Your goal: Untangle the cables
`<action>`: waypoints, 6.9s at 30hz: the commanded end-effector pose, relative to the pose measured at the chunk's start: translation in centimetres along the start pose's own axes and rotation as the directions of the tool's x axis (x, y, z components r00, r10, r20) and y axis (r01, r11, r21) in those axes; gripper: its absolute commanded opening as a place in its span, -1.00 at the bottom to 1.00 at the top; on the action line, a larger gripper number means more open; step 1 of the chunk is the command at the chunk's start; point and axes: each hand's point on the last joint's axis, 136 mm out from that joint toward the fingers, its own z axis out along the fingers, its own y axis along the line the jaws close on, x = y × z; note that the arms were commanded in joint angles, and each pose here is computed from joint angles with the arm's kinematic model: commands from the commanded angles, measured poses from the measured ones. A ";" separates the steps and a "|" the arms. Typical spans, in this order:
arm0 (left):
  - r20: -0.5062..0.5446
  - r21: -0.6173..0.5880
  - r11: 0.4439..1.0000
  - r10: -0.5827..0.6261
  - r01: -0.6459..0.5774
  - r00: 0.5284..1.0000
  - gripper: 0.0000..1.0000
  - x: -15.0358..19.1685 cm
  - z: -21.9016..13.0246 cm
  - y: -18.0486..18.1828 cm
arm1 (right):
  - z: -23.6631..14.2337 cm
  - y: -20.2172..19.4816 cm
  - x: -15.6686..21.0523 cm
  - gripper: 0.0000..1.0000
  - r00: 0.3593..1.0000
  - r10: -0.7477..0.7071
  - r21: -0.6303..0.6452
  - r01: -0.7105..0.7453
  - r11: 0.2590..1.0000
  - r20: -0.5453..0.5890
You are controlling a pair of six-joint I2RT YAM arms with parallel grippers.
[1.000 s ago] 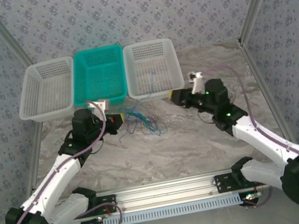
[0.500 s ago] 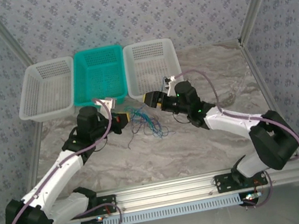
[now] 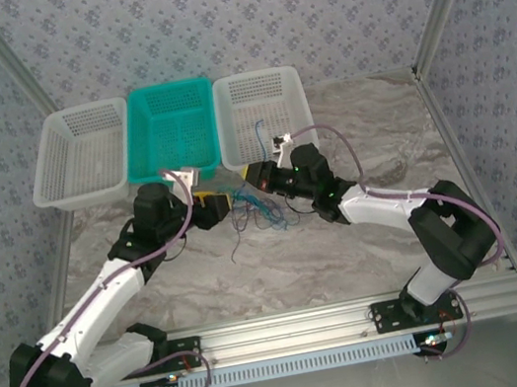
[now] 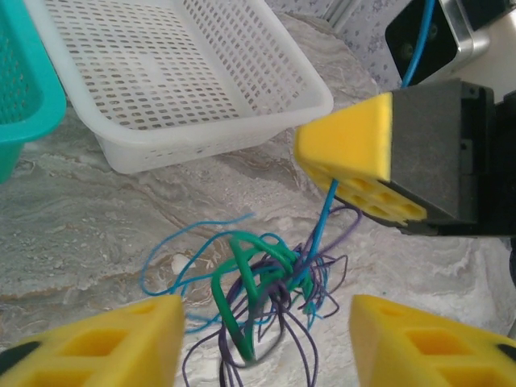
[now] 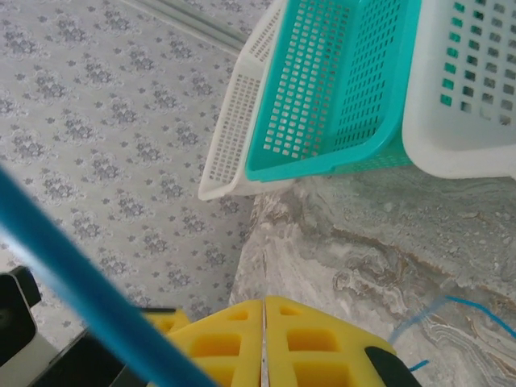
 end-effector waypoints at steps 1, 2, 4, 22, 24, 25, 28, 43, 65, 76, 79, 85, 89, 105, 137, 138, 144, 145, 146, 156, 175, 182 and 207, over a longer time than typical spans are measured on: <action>0.013 0.009 1.000 -0.009 0.009 1.000 0.24 -1.4 0.2 -0.7 | 0.2 3.0 -0.4 -1.00 0.999 -0.036 -0.097 0.034 0.995 -0.022; 0.011 -0.006 1.000 -0.016 0.016 1.000 0.26 -1.4 0.4 -0.4 | 0.2 3.4 -0.4 -1.00 0.999 -0.038 -0.110 0.035 0.993 -0.028; 0.014 -0.024 0.999 -0.029 0.029 0.999 0.29 -1.5 0.7 0.1 | 0.2 3.9 -0.3 -1.00 0.998 -0.045 -0.125 0.040 0.991 -0.035; 0.112 -0.217 0.945 -0.226 0.245 0.968 -1.00 -1.2 -0.1 5.8 | -0.9 3.5 -1.1 -1.00 0.999 -0.036 -0.107 0.034 0.994 -0.019; 0.139 -0.332 0.884 -0.298 0.328 0.944 -1.00 -0.3 -1.5 8.9 | -1.9 1.8 -1.8 -1.00 1.000 -0.018 -0.059 0.018 0.998 0.010; 0.151 -0.380 0.850 -0.332 0.365 0.931 -1.00 0.4 -2.2 10.3 | -2.5 0.5 -2.2 -1.00 0.999 -0.002 -0.018 0.003 1.000 0.036; 0.188 -0.451 0.786 -0.379 0.423 0.906 -1.00 1.9 -4.0 12.7 | -4.9 -3.7 -3.0 -1.00 0.993 0.047 0.109 -0.059 0.992 0.104; 0.247 -0.533 0.731 -0.348 0.427 0.904 -1.00 2.3 -7.7 14.3 | -16.6 -10.0 -6.2 -1.00 0.938 -0.034 0.389 -0.110 0.915 0.346; 0.055 -0.025 1.000 0.006 -0.005 0.998 -1.00 -0.6 -2.6 -1.0 | 4.7 -11.1 -18.3 -0.34 0.865 -0.428 0.490 0.501 0.714 -0.262; 0.033 0.003 0.999 0.043 -0.043 0.999 -1.00 -1.1 -1.3 -1.9 | -3.5 -1.4 -16.9 0.26 0.816 -0.549 0.412 0.570 0.711 -0.180; 0.021 0.020 0.998 0.061 -0.062 0.998 -1.00 -1.2 -0.8 -2.5 | -7.1 1.2 -14.2 0.28 0.788 -0.602 0.381 0.599 0.704 -0.129; -0.009 0.034 0.997 0.075 -0.075 0.997 -1.00 -1.6 0.5 -3.3 | -9.6 3.3 -4.7 0.35 0.698 -0.711 0.161 0.714 0.682 -0.085; -0.020 0.069 0.992 0.112 -0.110 0.994 -1.00 -1.8 1.3 -4.8 | -8.3 4.0 1.1 0.36 0.567 -0.818 -0.015 0.821 0.571 -0.098; -0.015 0.147 0.976 0.167 -0.163 0.986 -1.00 -1.7 1.7 -8.2 | -3.1 4.7 6.2 -0.65 0.520 -0.848 -0.334 0.786 0.521 -0.099; -0.140 0.303 0.797 -0.505 0.522 0.852 -0.08 -5.6 -0.1 -6.2 | -8.6 7.9 1.6 -1.00 0.532 -0.836 -0.303 0.826 0.475 0.139; -0.144 0.296 0.796 -0.510 0.528 0.848 -0.12 -5.5 0.2 -6.1 | -8.6 7.9 1.6 -1.00 0.533 -0.835 -0.302 0.825 0.478 0.136; -0.165 0.280 0.798 -0.508 0.534 0.845 -0.25 -4.7 1.3 -6.1 | -8.9 7.6 1.8 -1.00 0.533 -0.836 -0.296 0.826 0.480 0.131; -0.171 0.283 0.798 -0.504 0.532 0.847 -0.28 -4.6 1.4 -6.3 | -8.9 7.6 1.8 -1.00 0.534 -0.835 -0.296 0.825 0.481 0.130; -0.179 0.283 0.797 -0.503 0.534 0.846 -0.30 -4.5 1.5 -6.4 | -8.9 7.6 1.8 -1.00 0.535 -0.835 -0.296 0.824 0.483 0.129; -0.207 0.328 0.810 -0.441 0.487 0.873 -0.51 -4.7 1.6 -8.2 | -8.7 7.0 1.6 -1.00 0.537 -0.835 -0.266 0.828 0.494 0.120; 0.134 -0.036 0.900 -0.427 0.435 0.894 -1.00 -6.8 -6.1 1.2 | -10.8 -1.0 -0.2 -1.00 0.594 -0.804 0.064 0.802 0.594 0.026; 0.223 -0.093 0.868 -0.459 0.487 0.860 -1.00 -7.3 -8.3 4.3 | -13.6 -6.2 -2.0 -1.00 0.675 -0.737 0.285 0.709 0.645 -0.013; -0.259 0.334 0.766 -0.486 0.550 0.835 0.85 -1.1 6.9 -9.7 | -13.2 -1.0 -2.0 -1.00 0.645 -0.762 0.103 0.755 0.647 0.058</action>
